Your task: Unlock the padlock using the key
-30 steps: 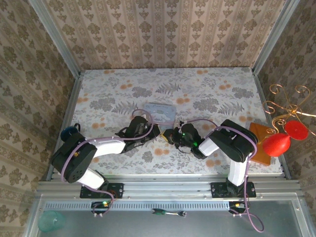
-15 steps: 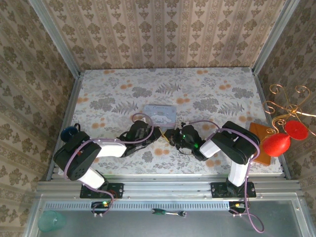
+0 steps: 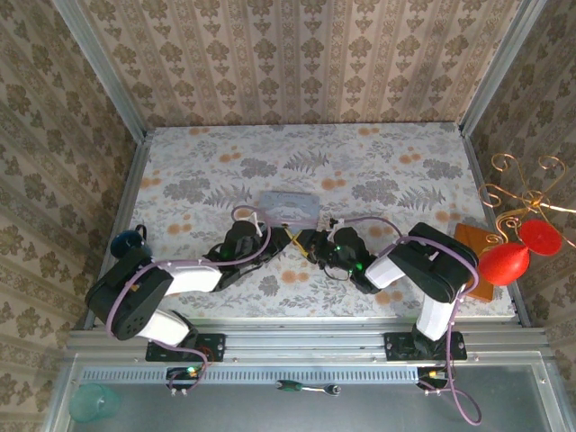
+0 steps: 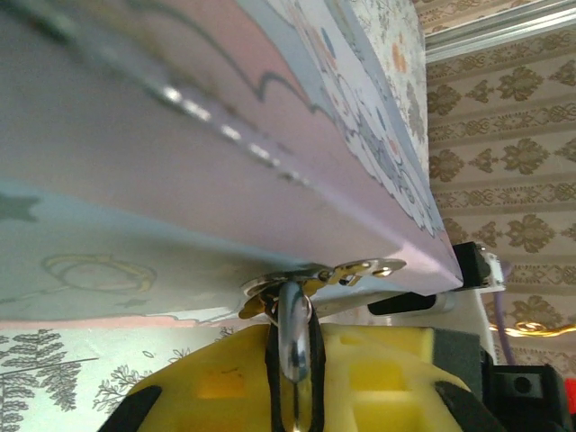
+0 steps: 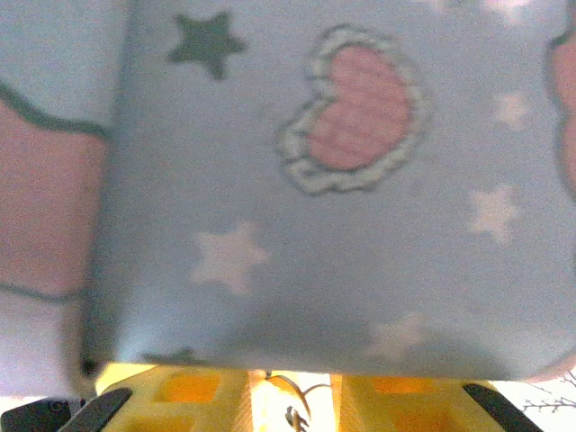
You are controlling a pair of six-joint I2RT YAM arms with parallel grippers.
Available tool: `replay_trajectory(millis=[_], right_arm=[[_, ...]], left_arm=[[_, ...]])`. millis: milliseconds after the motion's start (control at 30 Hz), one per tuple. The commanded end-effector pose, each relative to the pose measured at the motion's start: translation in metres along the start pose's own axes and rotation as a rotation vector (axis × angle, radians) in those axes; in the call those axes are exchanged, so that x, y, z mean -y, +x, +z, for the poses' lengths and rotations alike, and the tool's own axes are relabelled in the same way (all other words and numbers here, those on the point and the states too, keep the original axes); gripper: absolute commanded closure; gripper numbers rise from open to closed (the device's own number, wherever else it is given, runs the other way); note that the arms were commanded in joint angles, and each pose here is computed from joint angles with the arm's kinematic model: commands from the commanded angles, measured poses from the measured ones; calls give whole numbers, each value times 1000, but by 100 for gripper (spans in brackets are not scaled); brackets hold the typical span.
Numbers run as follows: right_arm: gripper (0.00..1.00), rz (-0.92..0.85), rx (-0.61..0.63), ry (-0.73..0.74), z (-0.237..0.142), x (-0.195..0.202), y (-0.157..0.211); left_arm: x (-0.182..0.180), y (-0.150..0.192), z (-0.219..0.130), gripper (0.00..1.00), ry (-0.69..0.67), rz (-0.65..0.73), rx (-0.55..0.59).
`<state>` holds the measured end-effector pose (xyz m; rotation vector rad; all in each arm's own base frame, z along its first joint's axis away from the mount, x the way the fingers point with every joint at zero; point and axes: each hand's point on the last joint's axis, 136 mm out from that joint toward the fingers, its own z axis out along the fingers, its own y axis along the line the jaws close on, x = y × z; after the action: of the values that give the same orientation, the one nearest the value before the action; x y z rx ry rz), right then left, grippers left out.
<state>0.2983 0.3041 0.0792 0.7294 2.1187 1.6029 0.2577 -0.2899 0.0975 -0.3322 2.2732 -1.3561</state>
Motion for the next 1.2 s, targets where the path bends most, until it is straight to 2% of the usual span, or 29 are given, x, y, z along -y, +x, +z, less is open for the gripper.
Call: replay_trajectory(millis=[0,167,400,700,900,1067,1167], right_arm=[[60,-55,15,-195,-10,-53,-4],[59,-62,4,-147,-11,-32,-7],[62,-26,-55,-143,-5,-32,6],[60,30,-55,-39,-6,4,19],[58,40,-68,-30,2,8,31],[68,26,-73,-68,6,-4,30],[69,22,-72,-77,7,-8,30]], left_arm=[[-10,13,-6,94,-31,5,-76],[-11,7,-12,93,-51,18,-60],[-7,6,-11,93,-35,15,-65],[-5,3,-11,94,-22,22,-64],[-3,4,-11,93,-18,28,-68],[-8,7,-12,94,-29,29,-80],[-10,10,-11,93,-32,29,-88]])
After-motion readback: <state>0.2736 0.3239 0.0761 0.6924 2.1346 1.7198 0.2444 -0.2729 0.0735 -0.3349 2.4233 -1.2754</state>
